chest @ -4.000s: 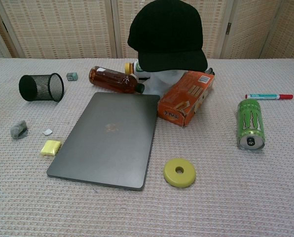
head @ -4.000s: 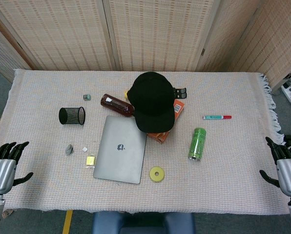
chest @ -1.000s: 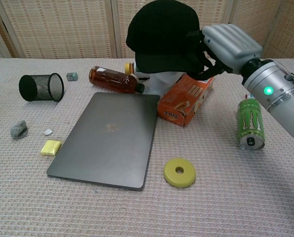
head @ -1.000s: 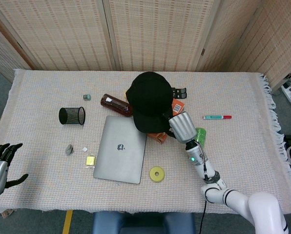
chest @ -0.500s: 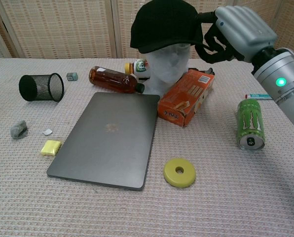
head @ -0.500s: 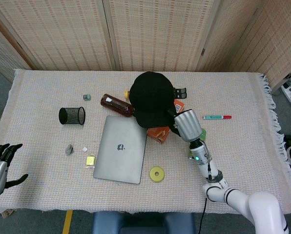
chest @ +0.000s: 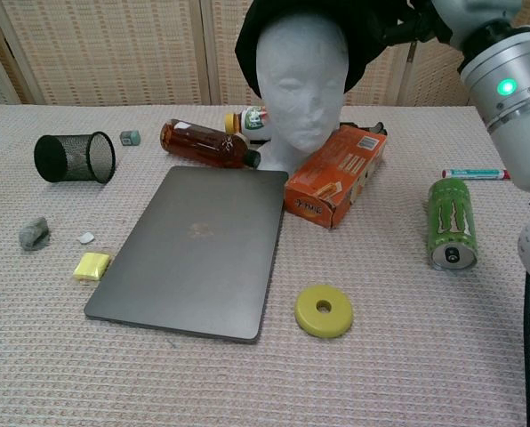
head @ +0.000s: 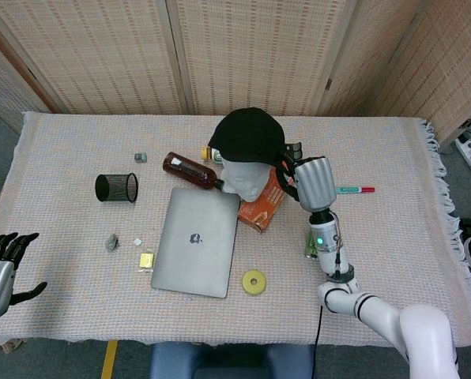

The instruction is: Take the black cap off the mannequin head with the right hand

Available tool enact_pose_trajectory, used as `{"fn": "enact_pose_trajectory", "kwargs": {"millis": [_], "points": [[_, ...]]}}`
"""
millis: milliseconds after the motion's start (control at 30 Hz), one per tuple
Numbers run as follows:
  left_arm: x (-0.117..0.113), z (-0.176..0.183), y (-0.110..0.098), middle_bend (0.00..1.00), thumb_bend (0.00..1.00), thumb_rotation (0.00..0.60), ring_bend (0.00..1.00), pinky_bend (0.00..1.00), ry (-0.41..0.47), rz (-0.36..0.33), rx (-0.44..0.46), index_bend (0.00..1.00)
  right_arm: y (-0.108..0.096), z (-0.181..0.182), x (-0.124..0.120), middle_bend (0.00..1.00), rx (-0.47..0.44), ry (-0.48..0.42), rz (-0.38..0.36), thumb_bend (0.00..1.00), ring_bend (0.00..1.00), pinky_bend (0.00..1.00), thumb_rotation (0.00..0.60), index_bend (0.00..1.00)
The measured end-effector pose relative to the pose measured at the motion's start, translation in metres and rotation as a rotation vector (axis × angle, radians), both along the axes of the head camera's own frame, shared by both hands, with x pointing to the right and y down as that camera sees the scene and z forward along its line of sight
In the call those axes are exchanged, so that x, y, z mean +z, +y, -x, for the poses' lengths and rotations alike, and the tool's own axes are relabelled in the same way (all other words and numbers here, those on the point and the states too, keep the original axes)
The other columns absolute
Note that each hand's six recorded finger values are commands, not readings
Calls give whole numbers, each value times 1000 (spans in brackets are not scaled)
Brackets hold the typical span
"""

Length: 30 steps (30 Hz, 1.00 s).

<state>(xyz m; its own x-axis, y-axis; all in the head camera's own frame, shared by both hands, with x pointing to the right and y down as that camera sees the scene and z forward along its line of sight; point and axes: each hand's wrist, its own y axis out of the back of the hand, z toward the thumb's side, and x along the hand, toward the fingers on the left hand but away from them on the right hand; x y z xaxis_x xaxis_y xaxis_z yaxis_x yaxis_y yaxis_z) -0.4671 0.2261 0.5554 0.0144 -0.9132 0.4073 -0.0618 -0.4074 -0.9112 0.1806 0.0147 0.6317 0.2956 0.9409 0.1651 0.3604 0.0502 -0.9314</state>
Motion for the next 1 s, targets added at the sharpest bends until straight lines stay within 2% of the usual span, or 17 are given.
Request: {"fn": "enact_pose_trajectory", "kwargs": {"millis": [300, 567, 733, 1000], "points": [[1, -3, -2, 250, 141, 600, 144, 147, -1, 4, 9, 199, -36, -10, -25, 918, 50, 56, -89, 703, 986, 1000, 600, 917], [2, -4, -1, 250, 141, 600, 144, 146, -2, 9, 13, 200, -56, -43, -47, 918, 78, 173, -163, 703, 987, 1000, 600, 917], [2, -5, -1, 251, 140, 600, 143, 146, -1, 8, 14, 200, -49, -83, -46, 918, 67, 282, -148, 703, 987, 1000, 600, 917], [1, -12, -4, 250, 140, 600, 143, 146, -1, 3, 36, 200, -20, -142, -21, 918, 4, 526, -54, 703, 987, 1000, 600, 917]]}}
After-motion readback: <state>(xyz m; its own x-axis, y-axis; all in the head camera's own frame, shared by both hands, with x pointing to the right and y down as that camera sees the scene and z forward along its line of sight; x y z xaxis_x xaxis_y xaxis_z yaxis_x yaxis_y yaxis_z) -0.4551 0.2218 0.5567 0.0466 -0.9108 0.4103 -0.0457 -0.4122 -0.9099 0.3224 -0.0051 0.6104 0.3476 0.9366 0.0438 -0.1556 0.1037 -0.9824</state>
